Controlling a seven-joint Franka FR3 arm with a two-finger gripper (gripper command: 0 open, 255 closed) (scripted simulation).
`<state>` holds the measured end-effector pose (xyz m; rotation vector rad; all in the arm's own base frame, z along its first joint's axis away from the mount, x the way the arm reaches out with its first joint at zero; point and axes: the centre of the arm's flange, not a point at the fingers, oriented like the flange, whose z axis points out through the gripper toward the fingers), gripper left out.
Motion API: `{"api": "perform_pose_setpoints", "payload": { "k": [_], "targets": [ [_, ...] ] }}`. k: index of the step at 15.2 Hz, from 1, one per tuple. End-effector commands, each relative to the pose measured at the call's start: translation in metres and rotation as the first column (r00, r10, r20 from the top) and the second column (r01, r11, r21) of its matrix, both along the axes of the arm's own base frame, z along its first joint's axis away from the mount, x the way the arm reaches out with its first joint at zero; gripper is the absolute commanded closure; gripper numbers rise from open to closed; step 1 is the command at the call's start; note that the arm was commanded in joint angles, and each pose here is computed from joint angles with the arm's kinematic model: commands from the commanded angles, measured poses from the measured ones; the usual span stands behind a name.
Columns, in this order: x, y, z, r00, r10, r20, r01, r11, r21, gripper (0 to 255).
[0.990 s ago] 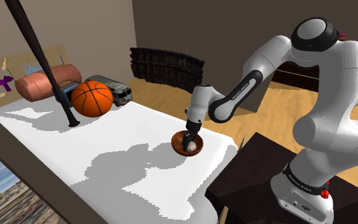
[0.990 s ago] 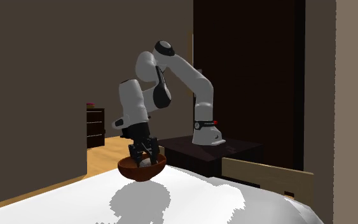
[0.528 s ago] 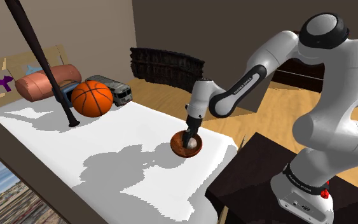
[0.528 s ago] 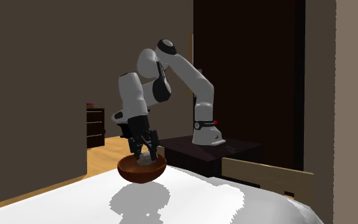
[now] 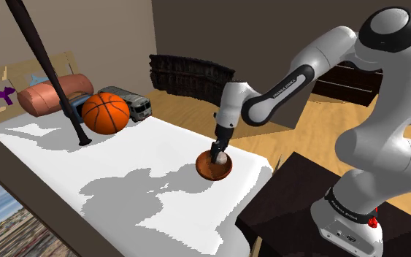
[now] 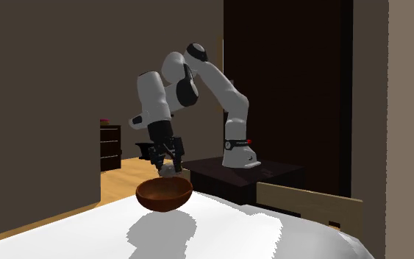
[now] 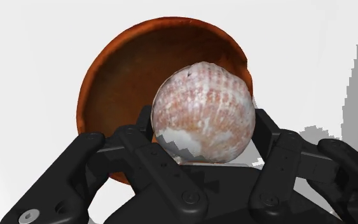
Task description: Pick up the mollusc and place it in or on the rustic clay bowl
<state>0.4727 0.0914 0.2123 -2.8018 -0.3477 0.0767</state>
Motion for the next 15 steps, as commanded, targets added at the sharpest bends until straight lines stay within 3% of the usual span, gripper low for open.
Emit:
{"api": "perform_pose_setpoints", "payload": {
  "k": [1,11,15],
  "targets": [
    [0.0,0.001,0.01,1.0,0.0,0.0,0.0,1.0,0.0,255],
    [0.0,0.001,0.061,1.0,0.0,0.0,0.0,1.0,0.0,255],
    [0.009,-0.005,0.047,1.0,0.0,0.0,0.0,1.0,0.0,255]
  ]
}}
